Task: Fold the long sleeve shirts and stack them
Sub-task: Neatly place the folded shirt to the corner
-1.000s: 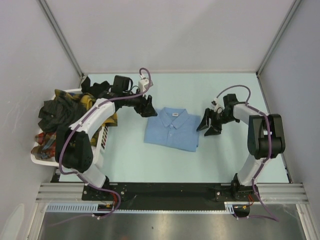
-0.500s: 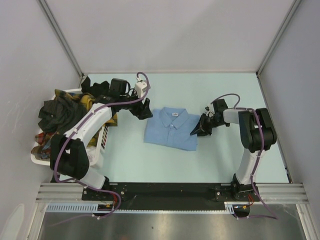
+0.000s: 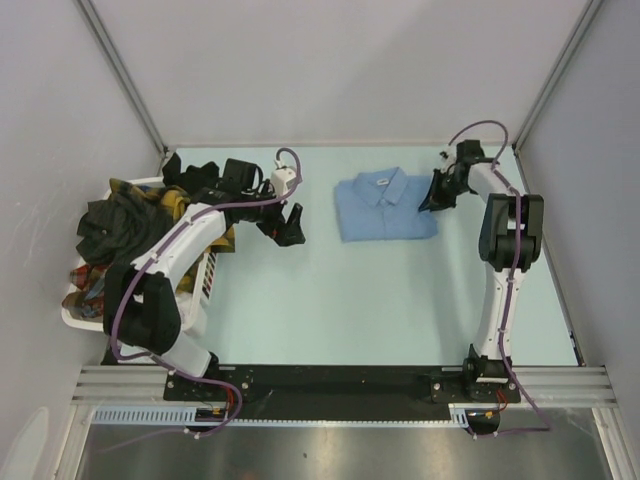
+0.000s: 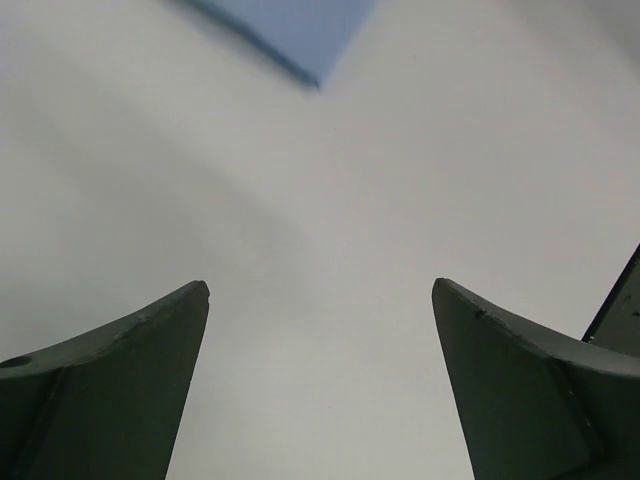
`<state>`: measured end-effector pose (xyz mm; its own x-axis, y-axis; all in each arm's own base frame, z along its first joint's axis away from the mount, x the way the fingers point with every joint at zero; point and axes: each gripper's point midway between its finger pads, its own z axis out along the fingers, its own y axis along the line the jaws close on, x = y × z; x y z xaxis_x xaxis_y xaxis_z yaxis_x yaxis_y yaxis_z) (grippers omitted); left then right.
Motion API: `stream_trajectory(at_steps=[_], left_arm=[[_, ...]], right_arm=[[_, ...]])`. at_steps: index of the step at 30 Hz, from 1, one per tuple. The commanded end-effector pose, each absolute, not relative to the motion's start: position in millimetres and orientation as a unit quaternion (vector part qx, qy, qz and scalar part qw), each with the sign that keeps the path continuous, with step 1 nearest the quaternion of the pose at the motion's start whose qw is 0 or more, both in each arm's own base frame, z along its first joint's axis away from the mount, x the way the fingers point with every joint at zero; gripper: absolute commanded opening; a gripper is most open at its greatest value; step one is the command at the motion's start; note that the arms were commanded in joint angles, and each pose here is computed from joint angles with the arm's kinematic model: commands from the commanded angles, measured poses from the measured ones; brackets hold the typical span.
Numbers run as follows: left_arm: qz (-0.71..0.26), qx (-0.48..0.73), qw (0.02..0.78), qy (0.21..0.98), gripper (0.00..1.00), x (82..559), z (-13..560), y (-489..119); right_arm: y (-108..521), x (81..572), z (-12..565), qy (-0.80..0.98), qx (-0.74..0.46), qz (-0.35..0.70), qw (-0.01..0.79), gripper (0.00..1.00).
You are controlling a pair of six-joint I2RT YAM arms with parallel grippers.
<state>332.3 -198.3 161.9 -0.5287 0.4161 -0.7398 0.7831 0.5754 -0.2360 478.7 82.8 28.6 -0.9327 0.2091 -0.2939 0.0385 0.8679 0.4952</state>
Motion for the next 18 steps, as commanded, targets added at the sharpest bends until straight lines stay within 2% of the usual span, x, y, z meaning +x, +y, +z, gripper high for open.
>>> stream_trajectory(at_steps=[1,3,5,7,18], left_arm=[[-0.265,0.367,0.315,0.834,0.99,342,162,-193],[-0.258,0.361,0.305,0.842,0.99,344,157,-191],[-0.258,0.363,0.302,0.843,0.99,346,159,-191],[-0.260,0.366,0.288,0.846,0.99,344,153,-191],[-0.264,0.357,0.272,0.854,1.00,350,145,-193]], right_arm=[[-16,534,29,0.964,0.039,0.135,0.227,0.00],[-40,545,16,0.965,0.036,0.129,0.224,0.00],[-72,564,32,0.960,0.022,0.107,0.258,0.00],[-86,562,22,0.964,-0.007,0.098,0.245,0.00],[-188,568,47,0.951,-0.066,-0.001,0.302,0.00]])
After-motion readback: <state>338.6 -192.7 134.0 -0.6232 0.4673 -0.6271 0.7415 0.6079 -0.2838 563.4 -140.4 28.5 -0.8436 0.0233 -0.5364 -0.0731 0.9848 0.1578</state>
